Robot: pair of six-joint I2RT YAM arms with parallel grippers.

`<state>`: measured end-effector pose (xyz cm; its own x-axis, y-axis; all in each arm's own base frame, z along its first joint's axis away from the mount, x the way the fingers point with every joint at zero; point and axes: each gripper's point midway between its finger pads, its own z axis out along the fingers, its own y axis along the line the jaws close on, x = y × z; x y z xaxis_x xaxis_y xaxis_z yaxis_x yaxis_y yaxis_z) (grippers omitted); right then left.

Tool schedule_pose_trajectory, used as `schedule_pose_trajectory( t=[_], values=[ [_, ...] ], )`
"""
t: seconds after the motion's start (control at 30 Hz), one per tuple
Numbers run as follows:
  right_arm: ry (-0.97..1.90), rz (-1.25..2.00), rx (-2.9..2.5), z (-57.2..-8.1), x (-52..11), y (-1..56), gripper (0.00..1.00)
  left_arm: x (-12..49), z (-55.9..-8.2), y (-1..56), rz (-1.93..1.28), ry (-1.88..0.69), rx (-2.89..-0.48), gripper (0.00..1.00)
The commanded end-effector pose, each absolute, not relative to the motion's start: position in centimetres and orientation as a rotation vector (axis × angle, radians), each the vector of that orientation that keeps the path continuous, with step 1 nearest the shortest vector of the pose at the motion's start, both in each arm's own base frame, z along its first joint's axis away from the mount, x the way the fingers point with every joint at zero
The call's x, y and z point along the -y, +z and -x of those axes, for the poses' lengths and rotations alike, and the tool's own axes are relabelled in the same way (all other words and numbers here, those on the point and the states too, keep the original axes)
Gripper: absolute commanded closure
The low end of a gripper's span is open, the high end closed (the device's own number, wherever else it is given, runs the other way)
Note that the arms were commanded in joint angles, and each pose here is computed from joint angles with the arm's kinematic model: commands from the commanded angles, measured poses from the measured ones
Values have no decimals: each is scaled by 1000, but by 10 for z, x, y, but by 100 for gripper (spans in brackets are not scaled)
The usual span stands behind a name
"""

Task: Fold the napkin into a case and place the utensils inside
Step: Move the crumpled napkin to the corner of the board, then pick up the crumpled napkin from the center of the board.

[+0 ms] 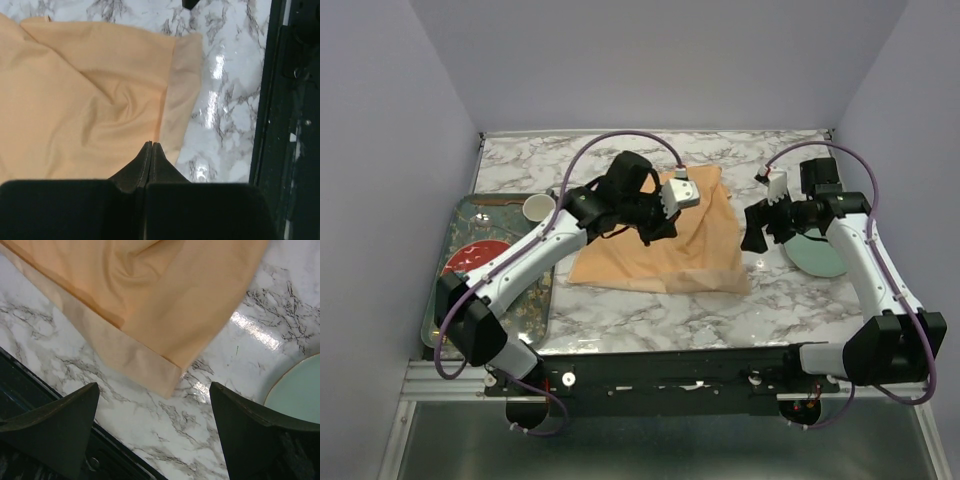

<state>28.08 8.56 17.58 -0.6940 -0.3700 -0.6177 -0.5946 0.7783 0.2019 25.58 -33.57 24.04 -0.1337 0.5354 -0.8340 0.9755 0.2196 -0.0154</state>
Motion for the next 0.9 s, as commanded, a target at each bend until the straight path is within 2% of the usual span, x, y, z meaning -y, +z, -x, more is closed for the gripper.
schedule_pose_trajectory(
  t=[0.0, 0.07, 0.17, 0.2, 0.23, 0.33, 0.37, 0.57, 0.87],
  values=[
    [574, 751, -2416, -278, -88, 166, 0, 275, -252, 215, -1333, -944, -1941, 100],
    [581, 745, -2437, -282, -88, 159, 0, 246, -260, 185, -1274, -879, -2093, 100],
    [588, 716, -2470, -288, -87, 151, 0, 225, -269, 162, -1261, -796, -2141, 100],
    [586, 697, -2498, -293, -86, 144, 0, 225, -271, 164, -1269, -749, -2120, 91],
    [589, 683, -2513, -295, -86, 140, 0, 235, -271, 164, -1289, -728, -2081, 68],
    [594, 658, -2556, -302, -85, 130, 0, 239, -271, 150, -1322, -664, -2078, 43],
    [597, 653, -2564, -304, -85, 128, 2, 238, -269, 142, -1338, -652, -2095, 40],
    [727, 805, -2591, -275, -93, 112, 18, 203, -249, 95, -1544, -540, -2193, 36],
    [700, 855, -2794, -247, -75, 56, 34, 166, -235, 77, -1559, -482, -2285, 34]
  ],
)
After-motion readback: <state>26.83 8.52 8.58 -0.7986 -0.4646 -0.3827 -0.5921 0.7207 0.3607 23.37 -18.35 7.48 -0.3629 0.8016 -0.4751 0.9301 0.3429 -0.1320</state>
